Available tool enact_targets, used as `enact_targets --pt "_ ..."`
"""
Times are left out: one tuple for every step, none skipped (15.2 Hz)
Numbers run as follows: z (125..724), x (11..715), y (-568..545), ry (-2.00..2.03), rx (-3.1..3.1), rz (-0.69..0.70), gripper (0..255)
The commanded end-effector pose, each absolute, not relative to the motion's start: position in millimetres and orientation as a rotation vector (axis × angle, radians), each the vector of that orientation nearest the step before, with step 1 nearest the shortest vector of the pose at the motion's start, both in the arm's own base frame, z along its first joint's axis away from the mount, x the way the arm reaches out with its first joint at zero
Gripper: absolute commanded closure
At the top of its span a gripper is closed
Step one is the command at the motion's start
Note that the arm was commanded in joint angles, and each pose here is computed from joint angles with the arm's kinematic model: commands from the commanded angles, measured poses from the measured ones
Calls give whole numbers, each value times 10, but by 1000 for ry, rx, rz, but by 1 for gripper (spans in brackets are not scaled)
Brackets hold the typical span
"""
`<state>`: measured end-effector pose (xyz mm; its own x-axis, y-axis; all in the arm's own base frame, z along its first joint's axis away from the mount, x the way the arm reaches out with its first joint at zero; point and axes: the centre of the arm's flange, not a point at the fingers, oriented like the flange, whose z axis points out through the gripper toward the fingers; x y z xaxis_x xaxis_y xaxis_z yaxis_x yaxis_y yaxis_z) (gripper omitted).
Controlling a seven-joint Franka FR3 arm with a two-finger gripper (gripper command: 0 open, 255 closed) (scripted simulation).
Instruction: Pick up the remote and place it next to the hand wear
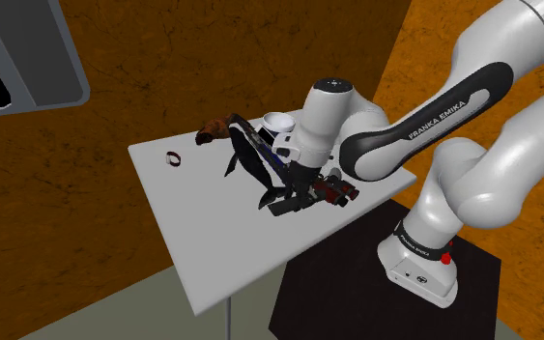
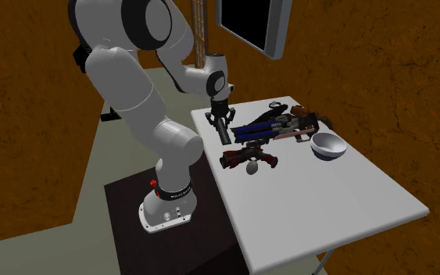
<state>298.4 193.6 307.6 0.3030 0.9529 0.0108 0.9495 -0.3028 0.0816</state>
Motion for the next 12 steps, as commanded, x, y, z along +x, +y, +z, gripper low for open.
enact_targets --pt "3188 2979 1927 1819 2487 87 255" --pt "3241 2979 1927 1819 2487 87 255" --pt "3294 2979 1927 1819 2487 87 255" --pt "3346 2979 1927 1819 2487 87 255" --pt "3399 2979 1927 1819 2487 87 255" --pt "3452 2979 1927 1819 2487 87 255" --pt "3505 2979 1927 1819 2487 87 255" --pt "3558 2979 1927 1819 2487 87 255" --pt "3610 2979 1927 1819 2487 87 255" --pt "3663 2979 1927 1819 2487 87 255" --pt "3716 2979 1927 1819 2487 87 255" --pt "3769 2979 1927 1819 2487 87 255"
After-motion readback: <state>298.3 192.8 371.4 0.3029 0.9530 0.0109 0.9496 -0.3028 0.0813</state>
